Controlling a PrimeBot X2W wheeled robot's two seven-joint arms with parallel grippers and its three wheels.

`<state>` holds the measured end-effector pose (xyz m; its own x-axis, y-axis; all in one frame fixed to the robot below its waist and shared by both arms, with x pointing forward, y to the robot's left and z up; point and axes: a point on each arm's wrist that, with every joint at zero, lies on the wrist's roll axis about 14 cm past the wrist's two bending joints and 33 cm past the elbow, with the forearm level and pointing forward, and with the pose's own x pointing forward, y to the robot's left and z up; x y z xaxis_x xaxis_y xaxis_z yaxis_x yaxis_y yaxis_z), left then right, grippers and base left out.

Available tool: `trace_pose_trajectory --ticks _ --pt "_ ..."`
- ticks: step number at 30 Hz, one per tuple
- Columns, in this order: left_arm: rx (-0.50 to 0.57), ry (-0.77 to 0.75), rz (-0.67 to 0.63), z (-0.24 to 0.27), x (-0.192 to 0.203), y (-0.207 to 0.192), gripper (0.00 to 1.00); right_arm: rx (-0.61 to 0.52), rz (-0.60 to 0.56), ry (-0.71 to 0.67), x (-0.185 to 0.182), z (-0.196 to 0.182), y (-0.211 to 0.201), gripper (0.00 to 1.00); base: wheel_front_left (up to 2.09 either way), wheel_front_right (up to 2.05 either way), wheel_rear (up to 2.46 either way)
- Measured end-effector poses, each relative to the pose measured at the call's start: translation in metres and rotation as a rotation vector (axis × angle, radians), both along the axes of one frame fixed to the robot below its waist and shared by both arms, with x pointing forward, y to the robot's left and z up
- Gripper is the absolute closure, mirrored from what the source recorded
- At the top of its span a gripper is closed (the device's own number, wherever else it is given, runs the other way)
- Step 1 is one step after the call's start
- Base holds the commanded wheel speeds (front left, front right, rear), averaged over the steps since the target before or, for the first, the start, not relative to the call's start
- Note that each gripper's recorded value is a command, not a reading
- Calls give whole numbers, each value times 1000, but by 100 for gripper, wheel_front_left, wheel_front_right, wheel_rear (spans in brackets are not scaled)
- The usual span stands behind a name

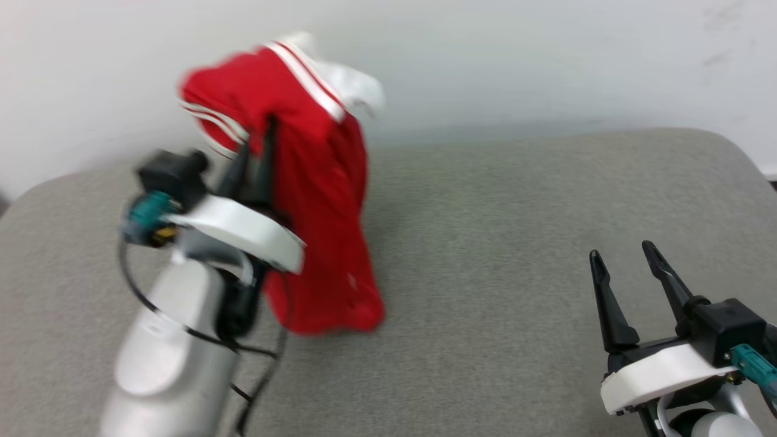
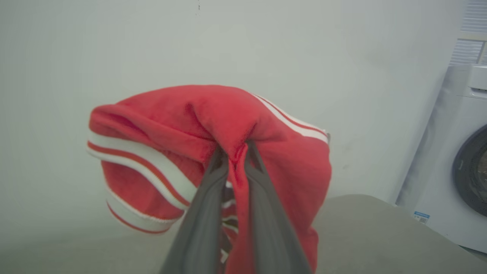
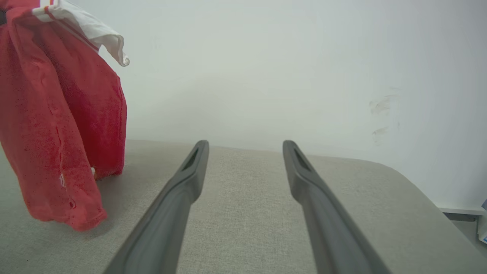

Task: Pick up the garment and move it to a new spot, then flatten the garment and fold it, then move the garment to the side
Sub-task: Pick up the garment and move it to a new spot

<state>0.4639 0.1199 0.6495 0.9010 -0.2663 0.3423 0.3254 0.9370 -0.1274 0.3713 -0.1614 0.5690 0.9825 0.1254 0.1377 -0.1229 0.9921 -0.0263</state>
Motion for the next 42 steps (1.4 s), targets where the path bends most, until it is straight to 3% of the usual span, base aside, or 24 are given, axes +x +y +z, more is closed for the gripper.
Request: trace_pose_trajectory --ticks 5,10,20,22,23,31,38,42 --pt "0 96 -237 -41 -26 -86 100 -3 -62 14 -6 -3 -20 0 0 0 0" --pt "32 259 -434 -103 -63 -146 100 -1 -83 56 0 -17 -27 0 0 0 0" --pt "195 482 -577 -194 -115 -167 100 -1 -40 99 21 -35 -14 0 0 0 0" --pt "206 486 -583 -199 -120 -166 54 0 -28 104 22 -37 -10 0 0 0 0" --pt "206 482 -581 -199 -122 -166 1 0 -26 103 22 -36 -9 0 0 0 0" --pt "147 302 -520 -149 -115 -160 0 -7 -10 78 13 -25 -3 0 0 0 0" --pt "103 130 -288 -93 -94 -110 0 -11 3 57 -6 -15 2 0 0 0 0" --pt "79 115 -127 -85 -85 -66 0 -11 11 53 -11 -13 4 0 0 0 0"
